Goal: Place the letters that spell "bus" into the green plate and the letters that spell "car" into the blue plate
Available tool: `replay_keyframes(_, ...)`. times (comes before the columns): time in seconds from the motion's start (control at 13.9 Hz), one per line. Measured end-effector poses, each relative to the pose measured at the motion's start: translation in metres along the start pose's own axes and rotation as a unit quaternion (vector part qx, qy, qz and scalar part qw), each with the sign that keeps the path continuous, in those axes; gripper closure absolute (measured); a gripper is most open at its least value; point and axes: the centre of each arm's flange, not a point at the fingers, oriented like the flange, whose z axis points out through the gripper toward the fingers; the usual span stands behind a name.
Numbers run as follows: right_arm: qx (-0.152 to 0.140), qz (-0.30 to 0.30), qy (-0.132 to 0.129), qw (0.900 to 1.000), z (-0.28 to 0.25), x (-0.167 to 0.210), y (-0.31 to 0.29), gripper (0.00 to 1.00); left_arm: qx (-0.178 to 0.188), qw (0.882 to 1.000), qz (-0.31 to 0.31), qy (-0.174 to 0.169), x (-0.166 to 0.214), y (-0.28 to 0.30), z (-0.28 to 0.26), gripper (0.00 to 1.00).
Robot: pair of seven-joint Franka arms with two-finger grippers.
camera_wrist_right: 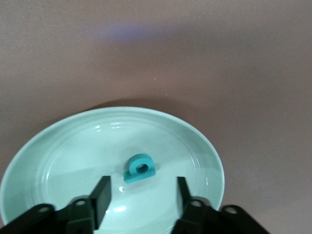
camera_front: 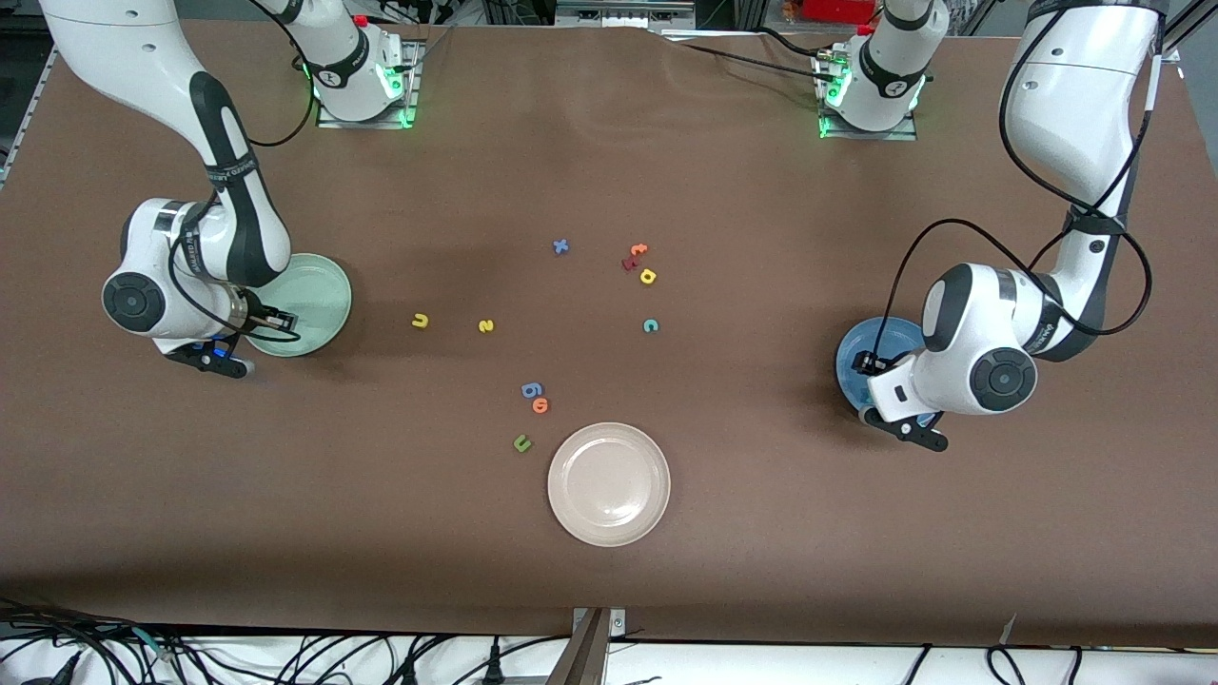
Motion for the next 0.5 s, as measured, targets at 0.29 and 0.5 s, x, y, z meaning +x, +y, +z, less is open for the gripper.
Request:
replay_keyframes(0.29, 0.013, 0.005, -0.002, 1.0, -0.047, -0.014, -0.035, 0.0, -0.035, 0.998, -0.048, 0.019, 0.014, 0.071, -0.006, 0.0)
replay_keyframes(0.5, 0.026, 0.024, 0.009, 0.999, -0.074, -0.037, -0.091, 0.01, -0.054, 0.992, -0.102, 0.045, 0.024, 0.136, -0.014, 0.0)
